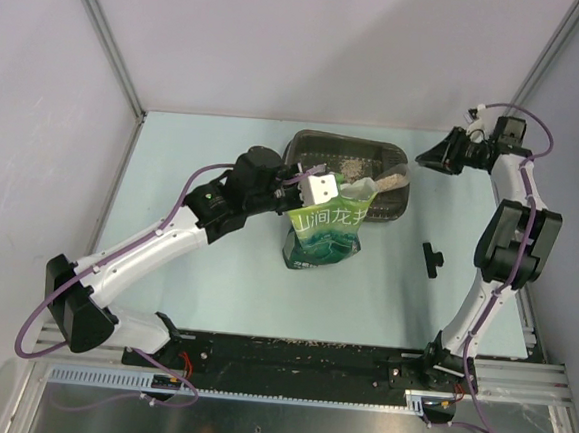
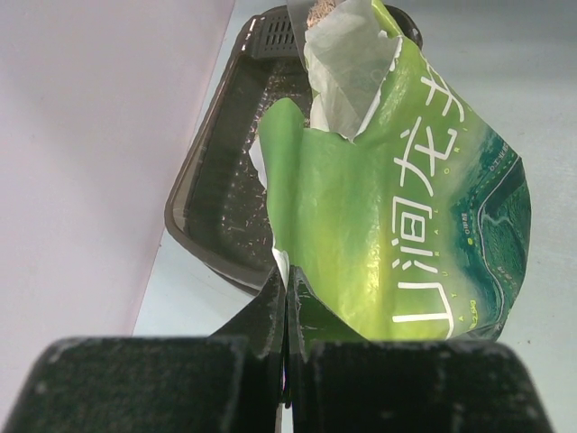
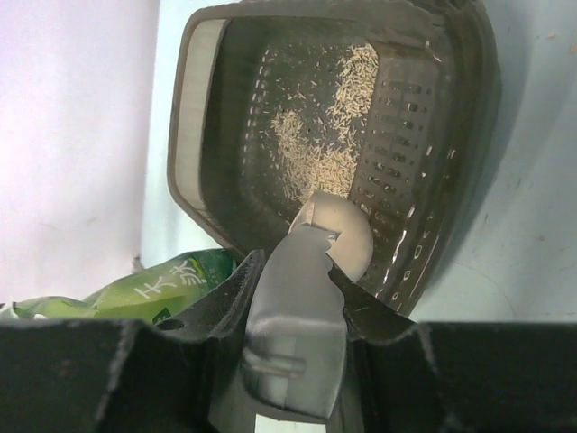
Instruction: Fill the litter box with clean litter
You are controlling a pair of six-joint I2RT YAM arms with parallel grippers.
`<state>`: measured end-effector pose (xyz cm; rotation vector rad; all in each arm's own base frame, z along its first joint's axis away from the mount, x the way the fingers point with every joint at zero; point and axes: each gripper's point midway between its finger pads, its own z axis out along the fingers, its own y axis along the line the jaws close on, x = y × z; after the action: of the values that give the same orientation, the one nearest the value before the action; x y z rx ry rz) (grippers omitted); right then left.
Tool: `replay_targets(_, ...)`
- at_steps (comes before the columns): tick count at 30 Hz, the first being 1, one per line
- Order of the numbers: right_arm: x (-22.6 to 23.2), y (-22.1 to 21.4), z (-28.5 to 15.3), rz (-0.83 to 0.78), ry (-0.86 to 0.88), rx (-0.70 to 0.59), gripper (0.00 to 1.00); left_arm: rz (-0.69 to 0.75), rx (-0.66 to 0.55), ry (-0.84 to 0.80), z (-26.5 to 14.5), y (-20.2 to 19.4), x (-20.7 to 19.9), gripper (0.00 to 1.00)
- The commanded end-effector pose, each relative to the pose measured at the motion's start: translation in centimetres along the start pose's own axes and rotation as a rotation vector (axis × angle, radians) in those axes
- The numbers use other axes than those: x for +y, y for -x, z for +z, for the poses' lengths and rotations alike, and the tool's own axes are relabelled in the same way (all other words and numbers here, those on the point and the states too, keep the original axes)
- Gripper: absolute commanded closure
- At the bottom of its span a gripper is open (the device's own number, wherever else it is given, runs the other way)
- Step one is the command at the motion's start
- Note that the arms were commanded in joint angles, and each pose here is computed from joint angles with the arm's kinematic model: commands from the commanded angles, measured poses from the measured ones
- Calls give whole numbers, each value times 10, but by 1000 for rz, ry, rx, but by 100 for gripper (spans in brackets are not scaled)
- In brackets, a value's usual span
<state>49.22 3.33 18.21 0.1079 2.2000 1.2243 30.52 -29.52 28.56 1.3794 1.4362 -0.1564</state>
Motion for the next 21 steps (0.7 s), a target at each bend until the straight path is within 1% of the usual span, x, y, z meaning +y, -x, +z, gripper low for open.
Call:
replay_targets(1,36,5,-19,-184,-70,-28,100,7,-26,9,-8,4,1,100)
replay_targets(5,41,5,-19,-261,-145,-32,100,8,-38,7,-15,5,-2,100)
replay_targets(8,43,7,-12,-312,-190,-24,100,8,-47,10,-22,5,-3,100)
replay_targets(10,49,14,-6,-374,-212,-31,100,7,-48,9,-24,3,-4,100)
replay_targets(11,43,21,-6,-390,-263,-51,100,6,-52,8,-26,4,-5,100)
replay_targets(13,43,36,-1,-421,-312,-102,100,12,-58,3,-26,5,-6,100)
replay_targets(15,38,47,2,-403,-342,-141,100,16,-63,3,-25,7,-5,100)
replay_targets(16,47,58,5,-425,-337,-171,100,19,-67,5,-25,10,-3,100)
replay_targets(18,46,66,10,-444,-362,-187,100,19,-63,0,-22,10,-3,100)
replay_targets(21,60,80,6,-496,-390,-232,100,12,-62,4,-21,10,-1,100)
